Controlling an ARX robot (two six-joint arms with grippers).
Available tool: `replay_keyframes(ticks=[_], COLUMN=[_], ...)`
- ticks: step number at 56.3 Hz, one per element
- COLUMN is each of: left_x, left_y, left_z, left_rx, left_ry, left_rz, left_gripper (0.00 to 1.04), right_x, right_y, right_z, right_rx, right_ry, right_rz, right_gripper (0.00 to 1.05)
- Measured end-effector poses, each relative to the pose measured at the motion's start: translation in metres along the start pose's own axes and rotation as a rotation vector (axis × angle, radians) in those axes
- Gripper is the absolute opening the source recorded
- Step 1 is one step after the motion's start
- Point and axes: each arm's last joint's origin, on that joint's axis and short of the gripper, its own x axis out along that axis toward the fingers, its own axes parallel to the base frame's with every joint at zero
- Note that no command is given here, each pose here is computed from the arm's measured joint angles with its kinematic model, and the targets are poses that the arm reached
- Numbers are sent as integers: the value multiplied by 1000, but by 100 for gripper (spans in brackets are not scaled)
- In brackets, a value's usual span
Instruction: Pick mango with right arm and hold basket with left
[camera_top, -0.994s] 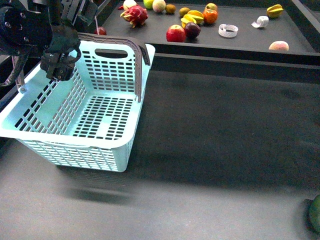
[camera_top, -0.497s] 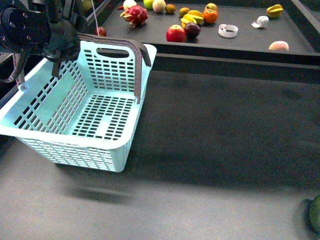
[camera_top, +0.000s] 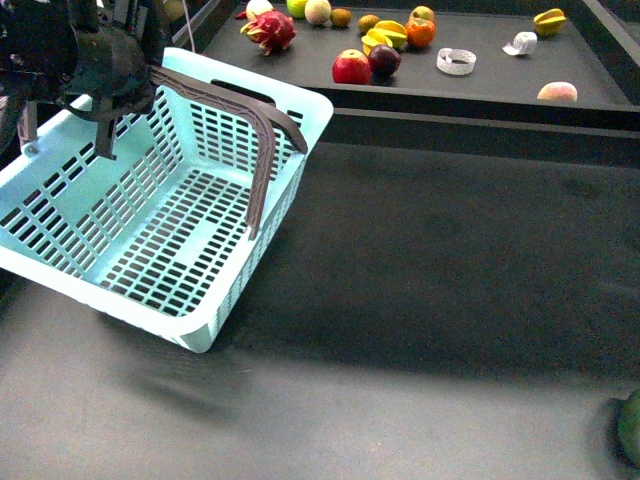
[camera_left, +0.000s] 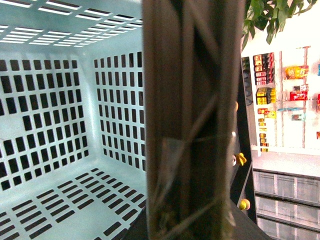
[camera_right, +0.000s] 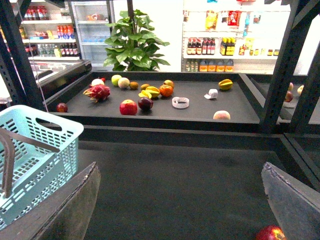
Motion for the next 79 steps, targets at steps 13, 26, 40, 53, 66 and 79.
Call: replay_keyframes(ticks=[13, 26, 40, 53, 66, 79], left_x=[-66, -98, -117, -132, -137, -142], left_y=[-25, -38, -44, -51, -40, -40], left_z=[11, -11, -54, -94, -127, -136], left_rx=[94, 256, 469, 617, 771, 848], left_ry=[-24, 63, 215, 315, 426, 424], left_rz=[-92, -225, -383, -541, -594, -605], left_gripper=[6, 6, 6, 6, 6, 6], right_x=[0, 0, 0, 0, 0, 0], right_y=[0, 0, 0, 0, 0, 0], right_z=[0, 0, 0, 0, 0, 0], right_rx=[0, 0, 0, 0, 0, 0], right_ry=[0, 0, 0, 0, 0, 0], right_rz=[0, 0, 0, 0, 0, 0], right_gripper=[96, 96, 96, 96, 96, 96])
